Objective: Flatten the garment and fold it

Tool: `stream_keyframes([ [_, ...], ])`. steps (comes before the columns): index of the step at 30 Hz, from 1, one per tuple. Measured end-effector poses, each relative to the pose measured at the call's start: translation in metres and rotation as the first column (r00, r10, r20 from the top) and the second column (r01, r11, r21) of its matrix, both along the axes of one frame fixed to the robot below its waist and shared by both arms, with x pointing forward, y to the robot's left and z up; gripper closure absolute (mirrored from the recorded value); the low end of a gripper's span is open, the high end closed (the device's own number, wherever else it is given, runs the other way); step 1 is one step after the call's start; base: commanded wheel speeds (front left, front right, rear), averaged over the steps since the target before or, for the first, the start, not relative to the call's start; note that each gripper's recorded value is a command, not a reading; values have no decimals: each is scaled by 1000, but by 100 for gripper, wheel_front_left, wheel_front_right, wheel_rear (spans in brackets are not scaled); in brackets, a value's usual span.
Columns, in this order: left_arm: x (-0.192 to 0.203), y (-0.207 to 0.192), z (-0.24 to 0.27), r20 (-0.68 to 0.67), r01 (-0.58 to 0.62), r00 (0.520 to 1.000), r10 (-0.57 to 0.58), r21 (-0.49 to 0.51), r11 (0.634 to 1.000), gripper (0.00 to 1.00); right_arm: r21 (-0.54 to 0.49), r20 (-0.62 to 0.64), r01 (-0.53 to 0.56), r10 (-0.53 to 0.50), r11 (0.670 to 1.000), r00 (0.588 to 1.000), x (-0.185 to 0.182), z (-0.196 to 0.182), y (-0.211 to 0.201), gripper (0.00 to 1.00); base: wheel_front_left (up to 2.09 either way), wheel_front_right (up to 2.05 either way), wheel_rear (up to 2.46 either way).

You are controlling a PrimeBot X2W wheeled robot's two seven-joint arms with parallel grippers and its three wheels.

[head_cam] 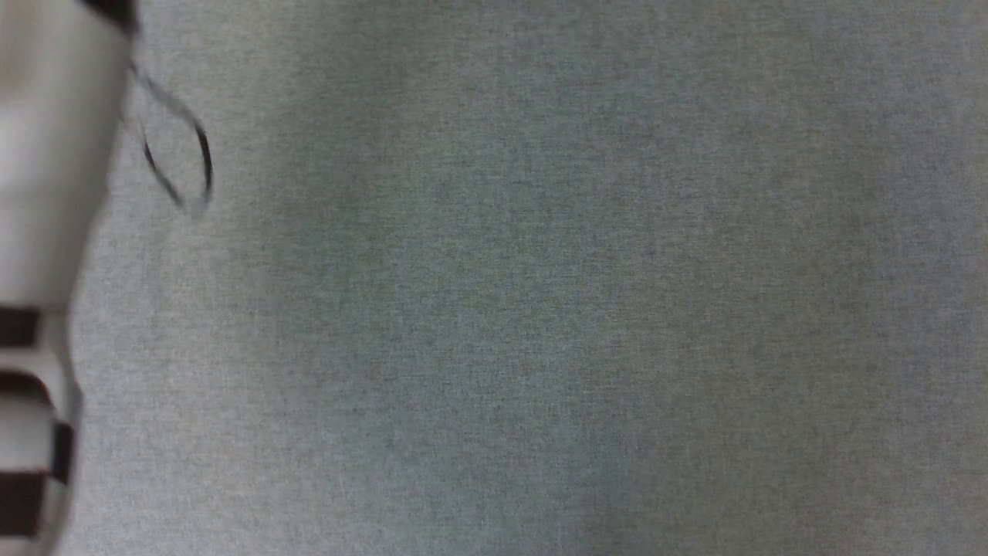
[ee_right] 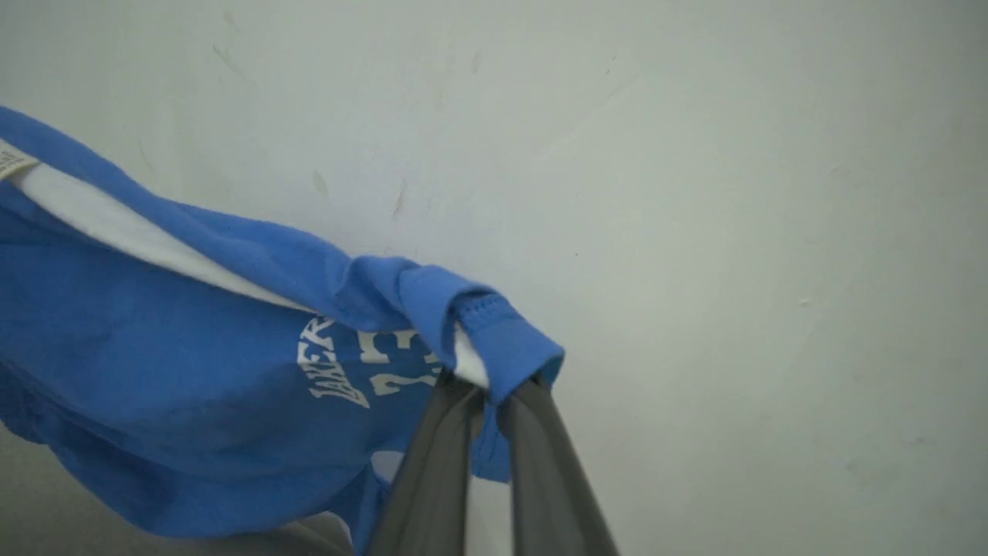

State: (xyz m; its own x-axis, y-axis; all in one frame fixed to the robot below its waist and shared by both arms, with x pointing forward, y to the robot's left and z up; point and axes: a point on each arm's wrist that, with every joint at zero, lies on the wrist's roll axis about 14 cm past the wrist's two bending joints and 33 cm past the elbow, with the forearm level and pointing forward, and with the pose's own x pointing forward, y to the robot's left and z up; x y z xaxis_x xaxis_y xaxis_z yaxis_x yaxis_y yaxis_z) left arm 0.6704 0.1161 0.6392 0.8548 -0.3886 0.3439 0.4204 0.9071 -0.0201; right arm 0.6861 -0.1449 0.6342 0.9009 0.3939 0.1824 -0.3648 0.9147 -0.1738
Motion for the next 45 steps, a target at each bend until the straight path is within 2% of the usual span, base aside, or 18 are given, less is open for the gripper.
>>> stream_keyframes([
  [4,-13,10,-63,-134,-27,991,25,-13,1000,100,-23,-137,-39,35,999,990,-20,-72,11,100,0,0,0],
  [7,-36,13,-91,-183,-32,982,33,8,999,100,-33,-192,-67,60,997,980,-42,-102,15,100,0,0,0],
  [15,-139,15,-168,-369,-12,929,26,40,999,100,-84,-376,-175,131,981,917,-139,-172,17,100,0,0,0],
  [23,-226,27,-188,-460,-32,886,57,62,998,100,-97,-512,-248,166,964,843,-237,-196,7,100,0,0,0],
  [30,-290,35,-197,-517,-61,850,97,87,994,100,-39,-604,-272,194,962,773,-317,-211,8,100,0,0,0],
  [38,-343,41,-201,-568,-66,814,120,115,991,100,56,-673,-206,190,977,715,-380,-221,3,100,0,0,0],
  [40,-348,45,-201,-568,-81,812,135,120,989,100,71,-656,-196,194,978,729,-381,-218,7,100,0,0,0],
  [45,-344,43,-186,-521,-86,843,134,116,990,100,55,-563,-177,177,983,808,-349,-189,11,100,0,0,0],
])
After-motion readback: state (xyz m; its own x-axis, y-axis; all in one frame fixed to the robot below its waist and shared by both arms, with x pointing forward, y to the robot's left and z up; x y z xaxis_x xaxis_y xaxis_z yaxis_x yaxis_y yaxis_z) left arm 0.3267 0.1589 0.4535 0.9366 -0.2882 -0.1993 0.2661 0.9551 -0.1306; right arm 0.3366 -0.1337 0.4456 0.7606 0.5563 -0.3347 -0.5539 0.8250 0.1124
